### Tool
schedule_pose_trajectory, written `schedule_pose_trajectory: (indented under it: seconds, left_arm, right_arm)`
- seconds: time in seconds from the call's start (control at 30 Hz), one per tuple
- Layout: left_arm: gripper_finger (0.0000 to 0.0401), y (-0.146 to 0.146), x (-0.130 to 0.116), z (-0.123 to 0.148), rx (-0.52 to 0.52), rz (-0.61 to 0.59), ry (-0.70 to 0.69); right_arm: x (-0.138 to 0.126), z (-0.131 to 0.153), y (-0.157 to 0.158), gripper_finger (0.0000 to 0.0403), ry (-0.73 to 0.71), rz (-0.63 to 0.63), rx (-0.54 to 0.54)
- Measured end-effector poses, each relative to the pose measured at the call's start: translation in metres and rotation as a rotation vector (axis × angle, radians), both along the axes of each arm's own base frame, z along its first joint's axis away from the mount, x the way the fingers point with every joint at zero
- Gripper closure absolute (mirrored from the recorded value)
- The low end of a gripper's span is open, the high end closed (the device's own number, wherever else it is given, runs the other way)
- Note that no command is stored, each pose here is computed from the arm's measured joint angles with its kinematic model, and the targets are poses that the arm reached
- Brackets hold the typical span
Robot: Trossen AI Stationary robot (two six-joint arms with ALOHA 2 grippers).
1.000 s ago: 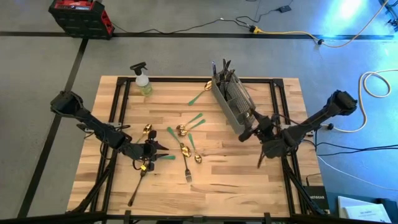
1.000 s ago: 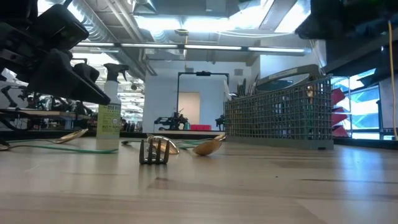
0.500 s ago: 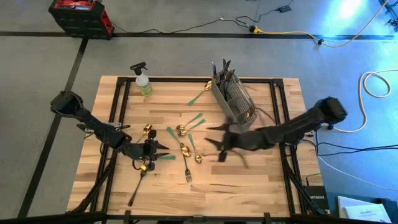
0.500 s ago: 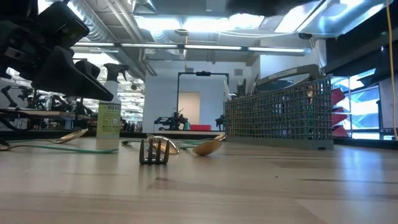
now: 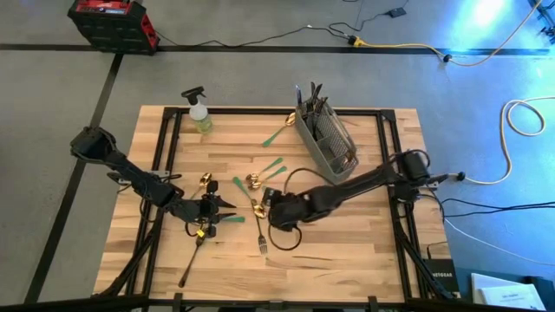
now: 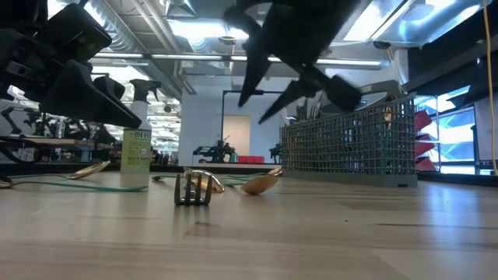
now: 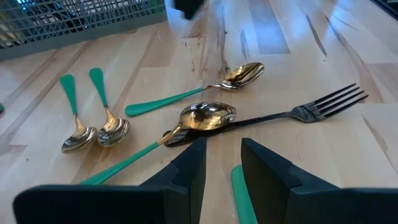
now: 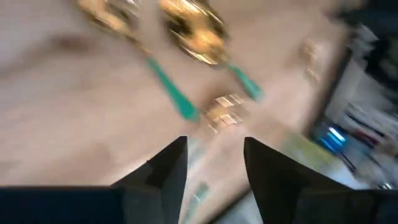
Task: Sort silverware
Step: Put the green spoon into the silverware basket
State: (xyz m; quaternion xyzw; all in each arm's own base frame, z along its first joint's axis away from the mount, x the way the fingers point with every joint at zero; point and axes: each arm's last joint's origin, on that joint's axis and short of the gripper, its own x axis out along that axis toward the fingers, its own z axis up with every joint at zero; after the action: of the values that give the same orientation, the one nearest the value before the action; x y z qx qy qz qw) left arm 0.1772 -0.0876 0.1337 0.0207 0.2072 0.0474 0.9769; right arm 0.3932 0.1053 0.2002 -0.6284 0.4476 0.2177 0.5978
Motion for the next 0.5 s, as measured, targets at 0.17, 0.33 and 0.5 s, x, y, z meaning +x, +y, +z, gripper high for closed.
schedule_pose_trajectory:
  seconds: [0.17,0.33,0.5]
  left_arm:
    - [0.0315,0.0,0.0,0.0,-0.001,0.0,0.0]
    - [0.0315,0.0,0.0,0.0,-0.002,0.001,0.0]
    - [0.0315,0.0,0.0,0.0,-0.003,0.001,0.0]
  right_arm:
    - [0.014,0.009,0.009,0.0293,0.149,0.06,0.128]
    - [0.024,-0.001,0.012,0.0301,0.221,0.151,0.114]
    - [0.031,-0.018,0.002,0.0302,0.278,0.186,0.095]
